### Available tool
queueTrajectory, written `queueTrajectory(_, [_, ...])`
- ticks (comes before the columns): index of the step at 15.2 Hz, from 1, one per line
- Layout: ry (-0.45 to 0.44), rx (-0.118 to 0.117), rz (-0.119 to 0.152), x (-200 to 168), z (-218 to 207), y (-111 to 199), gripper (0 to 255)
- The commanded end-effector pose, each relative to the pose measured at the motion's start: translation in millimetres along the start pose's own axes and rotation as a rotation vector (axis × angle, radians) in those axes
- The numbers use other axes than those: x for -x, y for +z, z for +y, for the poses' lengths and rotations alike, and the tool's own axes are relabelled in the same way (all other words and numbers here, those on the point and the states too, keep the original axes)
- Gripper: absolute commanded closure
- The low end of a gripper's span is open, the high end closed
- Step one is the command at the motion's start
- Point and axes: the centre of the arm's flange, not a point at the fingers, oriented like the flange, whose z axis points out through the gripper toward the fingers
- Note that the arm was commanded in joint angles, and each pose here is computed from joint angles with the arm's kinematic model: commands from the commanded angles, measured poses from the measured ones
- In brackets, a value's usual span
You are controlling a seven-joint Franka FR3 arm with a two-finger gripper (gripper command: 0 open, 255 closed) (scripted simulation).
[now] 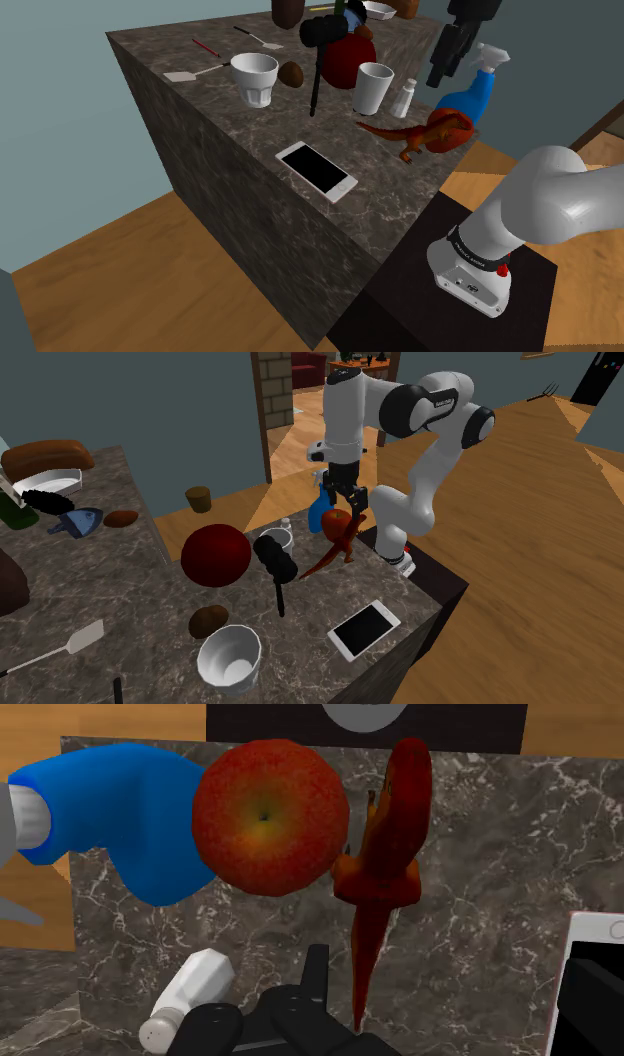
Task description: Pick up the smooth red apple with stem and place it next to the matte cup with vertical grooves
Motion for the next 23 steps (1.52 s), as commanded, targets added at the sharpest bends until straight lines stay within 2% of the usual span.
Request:
queueTrajectory(1, [0.000,0.000,0.000,0,0,0,0])
queueTrajectory(6, [-0.427,0.084,0.035,53,33,18,0])
queueTrajectory(10, [-0.753,0.148,0.062,81,72,30,0])
queueTrajectory(17, [-0.753,0.148,0.062,77,76,67,0])
queueTrajectory(23, [-0.753,0.148,0.062,77,76,70,0])
